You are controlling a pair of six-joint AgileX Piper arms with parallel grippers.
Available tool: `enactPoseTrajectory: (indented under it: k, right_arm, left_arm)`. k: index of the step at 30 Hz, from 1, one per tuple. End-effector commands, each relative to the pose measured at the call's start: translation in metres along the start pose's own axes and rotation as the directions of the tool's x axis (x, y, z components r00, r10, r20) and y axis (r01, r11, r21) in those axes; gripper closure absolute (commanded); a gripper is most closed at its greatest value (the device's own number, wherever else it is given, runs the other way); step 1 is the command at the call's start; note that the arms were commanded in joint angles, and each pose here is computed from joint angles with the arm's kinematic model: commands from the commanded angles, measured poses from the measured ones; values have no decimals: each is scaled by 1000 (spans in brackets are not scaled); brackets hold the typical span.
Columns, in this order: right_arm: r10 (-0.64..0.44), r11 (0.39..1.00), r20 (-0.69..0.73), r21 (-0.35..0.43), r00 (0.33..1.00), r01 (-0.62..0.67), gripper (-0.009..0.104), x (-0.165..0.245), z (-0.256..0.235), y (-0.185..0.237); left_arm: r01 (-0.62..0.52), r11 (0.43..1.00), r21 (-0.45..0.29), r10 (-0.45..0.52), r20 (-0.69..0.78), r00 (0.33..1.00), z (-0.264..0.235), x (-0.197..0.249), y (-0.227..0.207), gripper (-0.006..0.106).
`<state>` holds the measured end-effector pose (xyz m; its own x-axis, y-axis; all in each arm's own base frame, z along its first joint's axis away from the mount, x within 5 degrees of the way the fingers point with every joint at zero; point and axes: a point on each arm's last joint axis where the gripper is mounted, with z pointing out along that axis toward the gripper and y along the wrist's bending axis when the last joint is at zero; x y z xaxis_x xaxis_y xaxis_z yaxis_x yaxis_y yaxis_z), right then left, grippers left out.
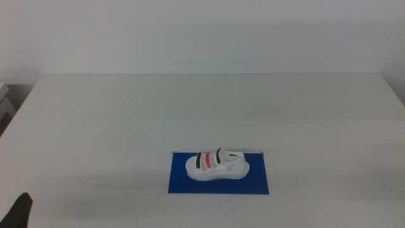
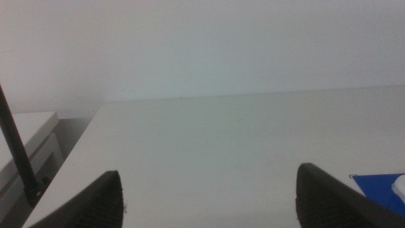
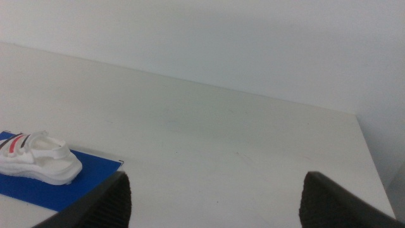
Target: Use one arm to grab the shoe from the table and place it on the mat.
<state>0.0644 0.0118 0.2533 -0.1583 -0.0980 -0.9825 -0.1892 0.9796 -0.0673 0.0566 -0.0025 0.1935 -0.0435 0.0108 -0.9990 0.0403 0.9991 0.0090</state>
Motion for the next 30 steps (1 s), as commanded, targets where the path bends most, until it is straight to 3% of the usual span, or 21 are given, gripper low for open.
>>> enactPoseTrajectory:
  k: [1,12,19,30]
  right_arm:
    - [-14,1000,114,19,993,12,3,-10,-1,-1]
    - [-17,1000,223,30,975,11,3,29,-10,1]
    - [-15,1000,134,21,991,12,3,63,1,4]
    - [-12,1000,158,23,987,9,3,60,0,3]
  left_arm:
    - [14,1000,0,-14,89,996,-1,-6,0,7]
    - [14,1000,0,-14,89,996,-1,-6,0,7]
    - [14,1000,0,-14,87,996,-1,-6,0,7]
    - [14,1000,0,-14,87,996,-1,-6,0,7]
